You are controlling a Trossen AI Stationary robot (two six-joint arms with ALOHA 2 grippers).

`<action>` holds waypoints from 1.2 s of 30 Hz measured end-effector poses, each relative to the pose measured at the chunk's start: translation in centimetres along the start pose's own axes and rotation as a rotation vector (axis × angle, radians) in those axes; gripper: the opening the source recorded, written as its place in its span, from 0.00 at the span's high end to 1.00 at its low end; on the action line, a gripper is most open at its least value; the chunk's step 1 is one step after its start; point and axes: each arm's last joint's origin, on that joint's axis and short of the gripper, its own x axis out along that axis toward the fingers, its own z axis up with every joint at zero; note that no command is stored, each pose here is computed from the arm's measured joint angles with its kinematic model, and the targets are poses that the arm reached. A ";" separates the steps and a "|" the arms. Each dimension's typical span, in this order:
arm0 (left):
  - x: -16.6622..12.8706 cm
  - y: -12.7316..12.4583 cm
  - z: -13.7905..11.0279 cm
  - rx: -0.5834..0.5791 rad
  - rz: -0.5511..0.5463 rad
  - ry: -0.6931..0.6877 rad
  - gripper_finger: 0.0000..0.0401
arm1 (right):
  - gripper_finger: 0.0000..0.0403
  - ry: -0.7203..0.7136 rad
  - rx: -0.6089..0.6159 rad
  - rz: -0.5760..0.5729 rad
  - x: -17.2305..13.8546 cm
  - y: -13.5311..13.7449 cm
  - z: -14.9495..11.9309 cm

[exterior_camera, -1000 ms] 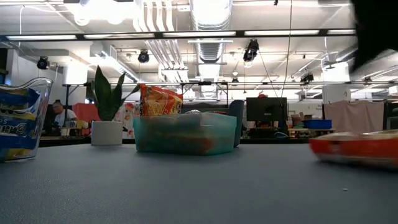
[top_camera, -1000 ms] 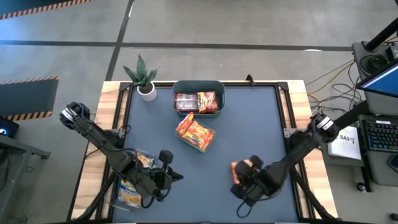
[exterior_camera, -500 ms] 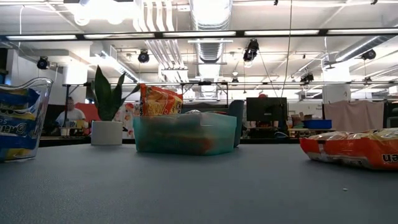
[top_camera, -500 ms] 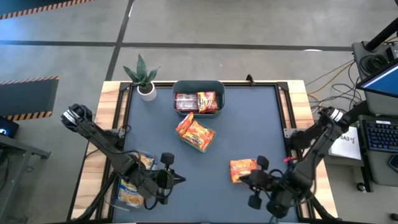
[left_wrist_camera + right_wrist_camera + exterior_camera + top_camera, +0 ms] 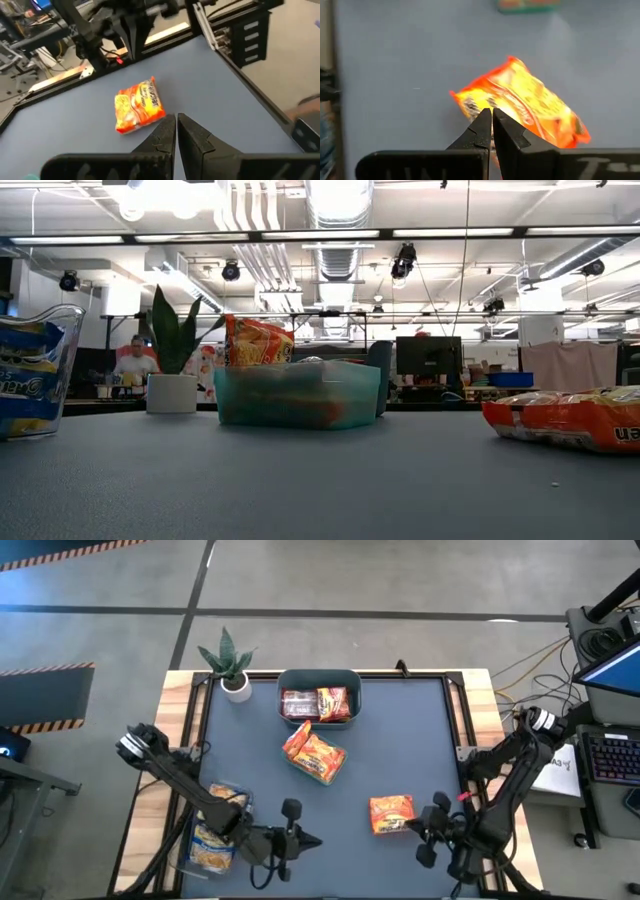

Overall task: Sort Maruchan noodles
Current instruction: Put the orange noodle pack into the green bin

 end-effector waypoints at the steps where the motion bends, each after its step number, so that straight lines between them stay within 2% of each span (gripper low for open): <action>1: 0.3 0.1 0.0 -0.004 0.003 0.001 1.00 | 0.98 0.003 0.024 -0.015 0.3 -0.5 -0.4; 8: 3.6 1.0 -0.2 -0.066 -0.034 0.024 0.98 | 0.98 0.099 0.259 -0.106 1.8 -2.7 -2.5; 13: 6.6 1.2 -0.6 -0.047 0.000 0.050 0.91 | 0.98 0.115 0.265 -0.129 2.1 -3.3 -2.9; 19: 9.8 1.0 -1.2 -0.008 0.026 0.074 0.77 | 0.98 0.116 0.263 -0.130 2.2 -3.3 -2.9; 27: 13.4 0.2 -3.2 0.077 0.039 0.117 0.56 | 0.98 0.150 0.396 -0.145 2.1 -3.3 -3.0; 30: 14.6 0.1 -3.7 0.078 0.048 0.123 0.53 | 0.98 0.213 0.416 -0.166 2.2 -3.3 -3.3; 36: 16.8 0.0 -5.0 0.103 0.062 0.148 0.52 | 0.98 0.304 0.419 -0.226 2.9 -3.2 -4.4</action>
